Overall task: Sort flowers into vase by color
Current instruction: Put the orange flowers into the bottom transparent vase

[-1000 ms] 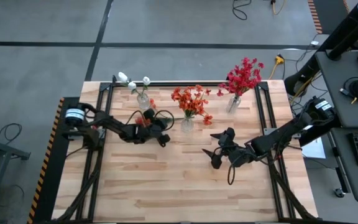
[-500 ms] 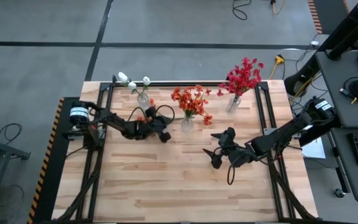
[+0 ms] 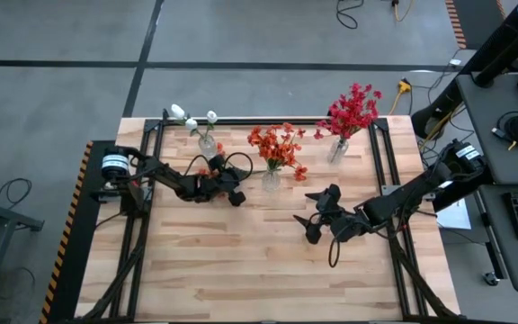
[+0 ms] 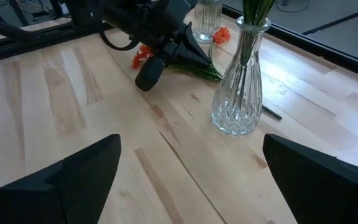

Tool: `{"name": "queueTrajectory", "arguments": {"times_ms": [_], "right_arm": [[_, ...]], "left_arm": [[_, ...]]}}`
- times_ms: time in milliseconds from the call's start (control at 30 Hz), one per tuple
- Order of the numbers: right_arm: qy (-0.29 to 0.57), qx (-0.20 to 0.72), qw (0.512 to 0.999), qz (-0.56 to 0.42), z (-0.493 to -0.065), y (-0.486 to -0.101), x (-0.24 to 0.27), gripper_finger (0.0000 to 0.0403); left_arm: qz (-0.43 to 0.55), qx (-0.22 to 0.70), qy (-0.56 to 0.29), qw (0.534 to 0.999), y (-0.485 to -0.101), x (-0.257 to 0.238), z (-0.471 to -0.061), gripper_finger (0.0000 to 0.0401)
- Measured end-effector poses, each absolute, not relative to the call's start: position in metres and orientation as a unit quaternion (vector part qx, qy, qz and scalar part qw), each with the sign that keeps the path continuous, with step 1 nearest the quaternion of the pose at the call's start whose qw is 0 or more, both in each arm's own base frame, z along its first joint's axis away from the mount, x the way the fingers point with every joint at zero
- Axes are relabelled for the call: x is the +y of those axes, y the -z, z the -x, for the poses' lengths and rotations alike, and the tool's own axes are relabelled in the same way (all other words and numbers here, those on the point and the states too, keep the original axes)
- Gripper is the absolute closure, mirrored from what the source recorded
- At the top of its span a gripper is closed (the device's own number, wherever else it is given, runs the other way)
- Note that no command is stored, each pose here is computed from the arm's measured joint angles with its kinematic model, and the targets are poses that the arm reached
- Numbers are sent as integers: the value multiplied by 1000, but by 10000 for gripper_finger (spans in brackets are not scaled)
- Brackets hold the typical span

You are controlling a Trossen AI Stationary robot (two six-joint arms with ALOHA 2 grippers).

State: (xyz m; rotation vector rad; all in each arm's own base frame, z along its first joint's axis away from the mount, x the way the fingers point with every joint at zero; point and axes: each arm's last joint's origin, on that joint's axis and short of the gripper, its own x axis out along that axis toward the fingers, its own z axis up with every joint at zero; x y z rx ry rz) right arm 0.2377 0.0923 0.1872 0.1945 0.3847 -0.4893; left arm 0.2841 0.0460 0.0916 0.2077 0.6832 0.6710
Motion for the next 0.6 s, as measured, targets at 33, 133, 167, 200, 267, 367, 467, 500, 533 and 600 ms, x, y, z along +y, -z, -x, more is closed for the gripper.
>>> {"name": "queueTrajectory", "arguments": {"times_ms": [33,133,167,200,267,367,467,500,533,600], "right_arm": [[240,189,947,-96,-238,-187,92,17],[240,189,947,-96,-238,-187,92,17],[240,189,947,-96,-238,-187,92,17],[240,189,947,-96,-238,-187,92,17],[240,189,947,-96,-238,-187,92,17],[240,189,947,-96,-238,-187,92,17],[241,189,947,-98,-238,-187,92,17],[241,188,947,-100,-238,-187,92,17],[241,188,947,-101,-238,-187,92,17],[241,188,947,-100,-238,-187,93,17]], "left_arm": [[-99,329,-322,882,-90,46,-284,401],[-97,334,-323,880,-86,46,-284,401],[-95,334,-323,880,-85,46,-284,401],[-90,334,-322,881,-84,46,-284,401],[-83,334,-316,884,-84,46,-284,401],[-81,334,-315,885,-84,45,-284,401],[-78,339,-314,884,-84,45,-283,401],[-77,343,-314,882,-84,45,-282,401],[-76,348,-314,880,-83,45,-281,401],[-74,357,-315,876,-82,44,-279,401]]}}
